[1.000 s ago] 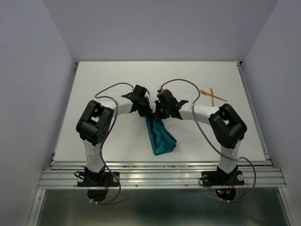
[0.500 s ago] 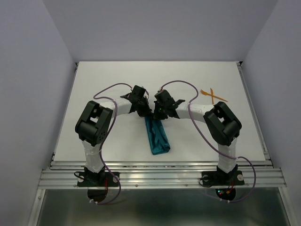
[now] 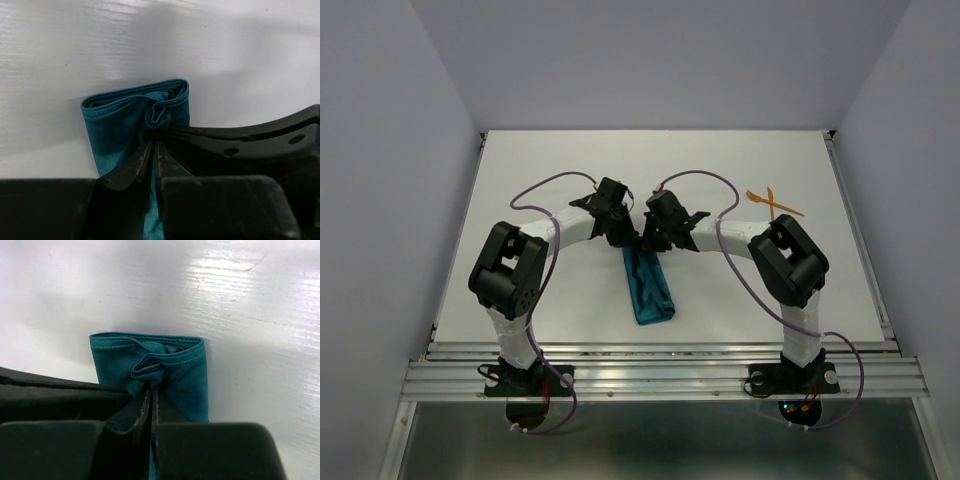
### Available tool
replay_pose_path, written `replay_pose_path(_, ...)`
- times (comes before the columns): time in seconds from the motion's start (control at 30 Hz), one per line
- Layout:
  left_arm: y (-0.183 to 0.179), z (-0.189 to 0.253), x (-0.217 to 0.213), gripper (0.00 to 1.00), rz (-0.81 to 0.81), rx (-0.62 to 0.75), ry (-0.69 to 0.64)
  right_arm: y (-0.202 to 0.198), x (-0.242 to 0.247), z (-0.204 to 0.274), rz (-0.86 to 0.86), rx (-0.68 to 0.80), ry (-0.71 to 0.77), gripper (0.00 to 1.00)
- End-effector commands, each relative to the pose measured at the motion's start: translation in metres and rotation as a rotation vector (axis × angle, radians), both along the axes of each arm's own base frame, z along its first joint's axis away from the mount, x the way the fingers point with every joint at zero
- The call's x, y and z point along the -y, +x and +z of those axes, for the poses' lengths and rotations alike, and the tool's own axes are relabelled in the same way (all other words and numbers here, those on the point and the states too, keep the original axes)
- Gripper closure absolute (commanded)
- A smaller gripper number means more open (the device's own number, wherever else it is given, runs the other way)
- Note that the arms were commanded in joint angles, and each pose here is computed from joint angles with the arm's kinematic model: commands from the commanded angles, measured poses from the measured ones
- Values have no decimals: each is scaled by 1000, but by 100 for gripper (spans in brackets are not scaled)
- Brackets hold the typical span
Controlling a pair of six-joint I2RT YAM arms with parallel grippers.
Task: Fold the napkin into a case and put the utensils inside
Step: Fold the 2/3-rectangle-folded napkin at the center of the board.
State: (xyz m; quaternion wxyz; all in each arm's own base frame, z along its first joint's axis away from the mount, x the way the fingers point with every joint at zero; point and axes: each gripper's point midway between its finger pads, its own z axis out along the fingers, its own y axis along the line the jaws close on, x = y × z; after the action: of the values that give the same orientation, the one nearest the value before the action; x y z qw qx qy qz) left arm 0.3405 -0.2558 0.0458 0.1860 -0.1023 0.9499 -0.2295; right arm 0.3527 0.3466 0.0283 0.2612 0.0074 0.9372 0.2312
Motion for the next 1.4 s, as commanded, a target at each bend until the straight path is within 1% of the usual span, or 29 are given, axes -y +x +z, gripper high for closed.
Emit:
replay_pose_path(0.0,5,32,-3,81,-30,64,16,-19,27,-52,-12,-82,-155,99)
replay_pose_path(0.2,8,38,-21,81,40,101,34,-19,30,-50,-6,-69,-166,99)
replay_pose_path(0.3,10,33,-35,88,70,94,46,-20,30,-49,2,-66,-167,99)
replay_pose_path(0.33,11,30,-39,93,79,93,55,-20,30,-47,3,-64,-166,99)
replay_pose_path(0.43,11,16,-56,100,116,71,73,-18,30,-42,8,-49,-164,99)
replay_pose_path(0.57,6,-11,-66,100,124,19,92,-16,32,-30,10,-24,-166,99)
replay_pose_path(0.7,4,-24,-59,100,96,-11,66,-13,31,-22,13,-8,-167,99)
replay_pose_path(1.07,1,-23,-43,100,50,-14,28,-6,25,-6,19,19,-152,99)
replay_pose_path(1.37,-3,-15,-34,100,43,-9,10,1,20,30,33,74,-120,99)
